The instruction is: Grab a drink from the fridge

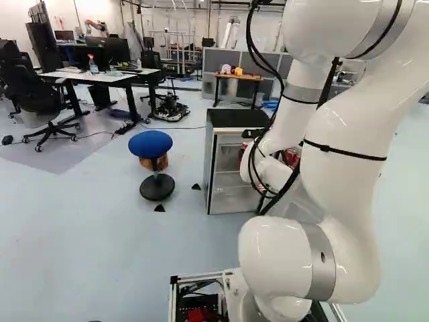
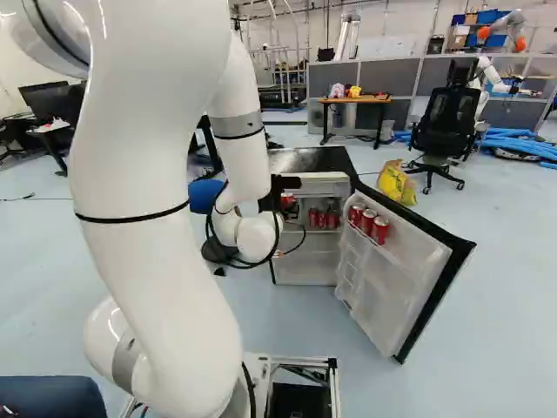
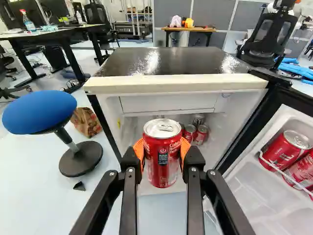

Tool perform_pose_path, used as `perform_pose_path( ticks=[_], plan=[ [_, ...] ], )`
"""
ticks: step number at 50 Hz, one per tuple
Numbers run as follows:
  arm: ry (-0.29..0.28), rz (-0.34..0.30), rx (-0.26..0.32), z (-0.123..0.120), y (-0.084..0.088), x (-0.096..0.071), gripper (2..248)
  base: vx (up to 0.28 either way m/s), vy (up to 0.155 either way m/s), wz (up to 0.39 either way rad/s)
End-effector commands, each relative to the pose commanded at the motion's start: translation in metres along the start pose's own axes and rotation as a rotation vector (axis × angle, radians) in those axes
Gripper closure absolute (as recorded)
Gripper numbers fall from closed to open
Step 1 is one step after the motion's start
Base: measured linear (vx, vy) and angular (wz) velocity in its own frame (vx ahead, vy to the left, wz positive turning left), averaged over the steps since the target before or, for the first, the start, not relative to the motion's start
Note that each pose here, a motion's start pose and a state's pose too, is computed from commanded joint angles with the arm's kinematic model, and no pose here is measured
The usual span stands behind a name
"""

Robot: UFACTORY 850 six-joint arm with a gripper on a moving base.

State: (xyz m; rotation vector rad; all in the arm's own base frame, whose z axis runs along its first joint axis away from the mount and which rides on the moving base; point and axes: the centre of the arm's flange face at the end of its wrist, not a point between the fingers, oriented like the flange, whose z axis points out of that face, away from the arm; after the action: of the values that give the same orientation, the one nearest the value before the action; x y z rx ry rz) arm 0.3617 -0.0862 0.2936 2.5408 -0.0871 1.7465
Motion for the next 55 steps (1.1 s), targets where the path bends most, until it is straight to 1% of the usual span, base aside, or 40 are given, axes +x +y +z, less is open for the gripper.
perform_pose_path(
  ticks=[55],
  plan=[
    [-0.011, -0.005, -0.038, 0.007, 0.003, 0.046, 157, 0.000, 0.000, 0.000]
  ],
)
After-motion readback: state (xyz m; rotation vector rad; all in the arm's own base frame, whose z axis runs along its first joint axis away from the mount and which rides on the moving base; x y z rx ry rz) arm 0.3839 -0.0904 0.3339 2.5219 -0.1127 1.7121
